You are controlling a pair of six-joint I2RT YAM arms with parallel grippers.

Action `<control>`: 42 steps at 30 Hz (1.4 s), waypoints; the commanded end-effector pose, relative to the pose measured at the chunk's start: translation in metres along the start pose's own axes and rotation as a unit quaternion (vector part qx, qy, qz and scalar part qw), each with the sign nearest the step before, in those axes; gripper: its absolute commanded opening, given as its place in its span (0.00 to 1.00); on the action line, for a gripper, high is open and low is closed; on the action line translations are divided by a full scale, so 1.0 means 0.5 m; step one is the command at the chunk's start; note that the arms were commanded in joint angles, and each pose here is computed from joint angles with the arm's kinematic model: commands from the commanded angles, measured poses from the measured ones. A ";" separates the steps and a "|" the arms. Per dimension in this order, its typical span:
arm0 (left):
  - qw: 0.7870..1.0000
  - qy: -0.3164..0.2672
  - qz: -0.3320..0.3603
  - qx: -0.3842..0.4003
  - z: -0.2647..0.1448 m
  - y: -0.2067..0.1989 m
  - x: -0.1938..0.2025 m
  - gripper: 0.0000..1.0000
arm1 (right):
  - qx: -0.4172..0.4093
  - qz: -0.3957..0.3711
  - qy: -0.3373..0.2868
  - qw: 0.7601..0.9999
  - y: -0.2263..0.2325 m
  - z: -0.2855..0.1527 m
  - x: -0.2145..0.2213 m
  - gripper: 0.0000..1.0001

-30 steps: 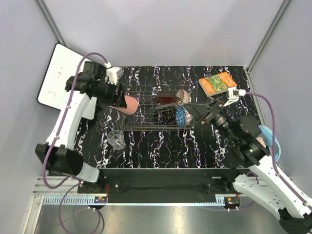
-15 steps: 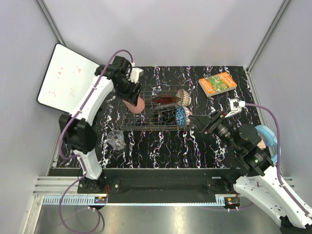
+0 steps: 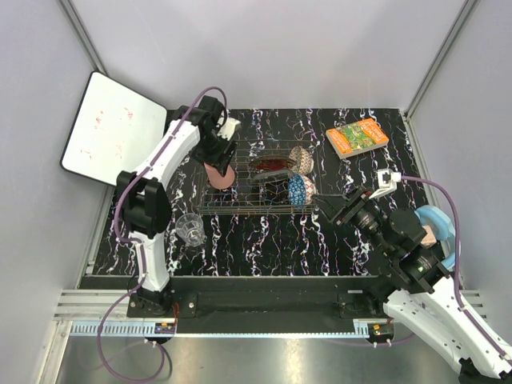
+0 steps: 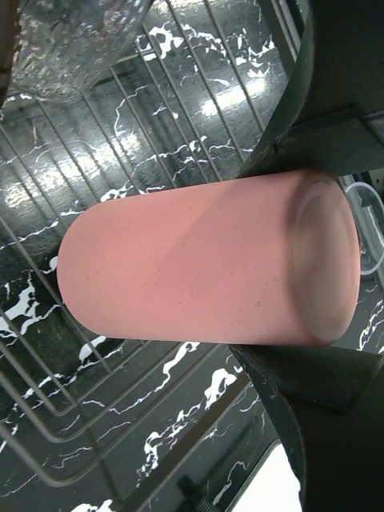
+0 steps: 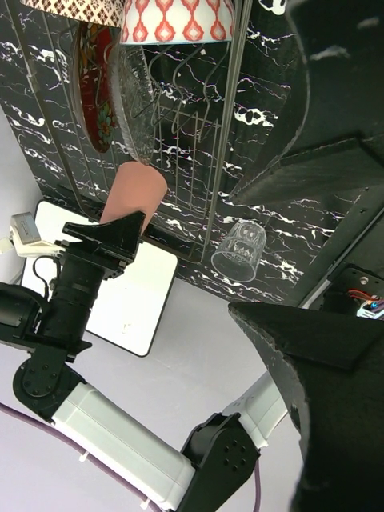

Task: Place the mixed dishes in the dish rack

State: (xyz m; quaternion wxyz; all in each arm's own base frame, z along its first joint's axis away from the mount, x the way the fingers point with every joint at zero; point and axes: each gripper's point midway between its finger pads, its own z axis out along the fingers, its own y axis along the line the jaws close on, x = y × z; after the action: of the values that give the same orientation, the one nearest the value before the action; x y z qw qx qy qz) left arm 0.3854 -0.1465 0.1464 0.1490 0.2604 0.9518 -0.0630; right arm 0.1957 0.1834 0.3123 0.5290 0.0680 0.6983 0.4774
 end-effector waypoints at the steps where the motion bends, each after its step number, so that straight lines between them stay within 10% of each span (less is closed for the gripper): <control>1: 1.000 -0.014 0.013 -0.023 0.005 0.014 -0.034 0.00 | -0.001 0.006 -0.011 1.000 -0.001 -0.002 -0.005 0.60; 24: 1.000 -0.001 0.008 -0.018 0.073 0.015 -0.047 0.00 | 0.012 0.012 0.003 1.000 -0.030 -0.003 0.024 0.60; 36: 0.999 -0.034 0.010 -0.015 0.023 0.004 -0.049 0.99 | 0.019 0.006 0.010 1.000 -0.033 -0.001 0.027 0.61; 42: 0.998 -0.052 0.010 -0.026 -0.006 0.007 -0.050 0.99 | 0.022 -0.001 0.012 1.000 -0.032 -0.002 0.024 0.62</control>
State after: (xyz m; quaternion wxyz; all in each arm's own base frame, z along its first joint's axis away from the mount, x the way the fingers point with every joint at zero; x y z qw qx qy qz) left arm 0.4023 -0.1524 0.1199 0.1457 0.2636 0.9523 -0.0487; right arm 0.1964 0.1832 0.2831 0.5108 0.0780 0.7183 0.4659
